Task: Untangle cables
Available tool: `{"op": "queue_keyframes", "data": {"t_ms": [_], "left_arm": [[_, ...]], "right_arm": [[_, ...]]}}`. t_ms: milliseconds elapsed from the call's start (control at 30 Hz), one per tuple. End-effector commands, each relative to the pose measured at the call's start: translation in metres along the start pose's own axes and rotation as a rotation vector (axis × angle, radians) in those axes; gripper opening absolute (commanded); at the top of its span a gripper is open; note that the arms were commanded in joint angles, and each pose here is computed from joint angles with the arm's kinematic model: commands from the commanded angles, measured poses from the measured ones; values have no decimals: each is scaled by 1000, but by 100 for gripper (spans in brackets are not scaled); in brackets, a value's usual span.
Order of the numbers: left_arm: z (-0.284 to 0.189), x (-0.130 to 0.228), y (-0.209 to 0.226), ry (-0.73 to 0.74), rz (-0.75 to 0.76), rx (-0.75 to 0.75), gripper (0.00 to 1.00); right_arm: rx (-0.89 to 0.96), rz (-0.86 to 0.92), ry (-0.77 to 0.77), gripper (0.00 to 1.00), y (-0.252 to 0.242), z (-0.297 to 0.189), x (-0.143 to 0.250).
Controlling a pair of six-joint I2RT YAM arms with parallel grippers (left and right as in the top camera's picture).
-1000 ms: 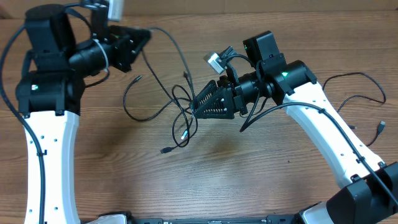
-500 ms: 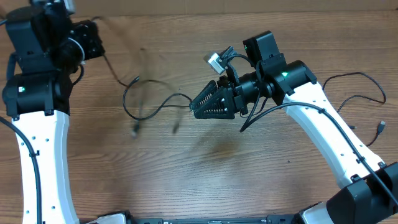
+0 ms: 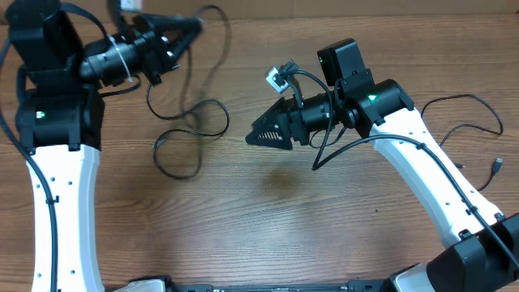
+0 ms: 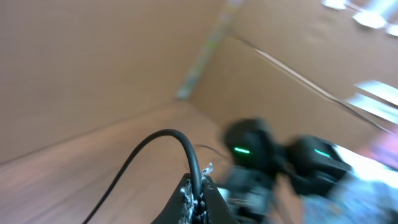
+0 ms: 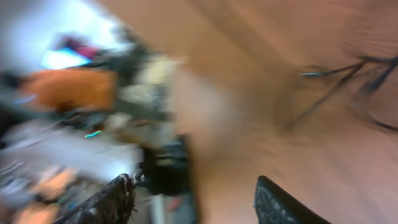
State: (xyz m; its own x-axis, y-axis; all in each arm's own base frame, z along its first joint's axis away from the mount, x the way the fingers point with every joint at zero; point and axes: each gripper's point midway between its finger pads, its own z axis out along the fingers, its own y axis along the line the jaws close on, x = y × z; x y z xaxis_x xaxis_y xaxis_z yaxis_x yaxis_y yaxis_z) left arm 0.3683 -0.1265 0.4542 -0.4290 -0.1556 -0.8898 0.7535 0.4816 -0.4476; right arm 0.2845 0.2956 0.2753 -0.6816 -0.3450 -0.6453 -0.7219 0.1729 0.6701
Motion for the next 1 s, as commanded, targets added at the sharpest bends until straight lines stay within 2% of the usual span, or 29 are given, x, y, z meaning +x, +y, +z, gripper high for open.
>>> {"op": "queue_keyframes", "data": {"t_ms": [0,167,533,767,967], "left_arm": [[3,7,-56,65,41,255,4],[12,6,-47,49,40,185,4],[20,23,12,61,-61,-174,4],[44,33,-20,101,40,-71,4],[55,26,-36,75,138,-18,4]], "right_arm": [[455,114,-35,66,-62,-23,-7],[484,114,-38,71,-66,-26,-7],[484,118,-47,70,-66,-26,-9],[545,122,-46,71,-75,-31,-8],[372,26,-11,78,-48,-18,-6]]}}
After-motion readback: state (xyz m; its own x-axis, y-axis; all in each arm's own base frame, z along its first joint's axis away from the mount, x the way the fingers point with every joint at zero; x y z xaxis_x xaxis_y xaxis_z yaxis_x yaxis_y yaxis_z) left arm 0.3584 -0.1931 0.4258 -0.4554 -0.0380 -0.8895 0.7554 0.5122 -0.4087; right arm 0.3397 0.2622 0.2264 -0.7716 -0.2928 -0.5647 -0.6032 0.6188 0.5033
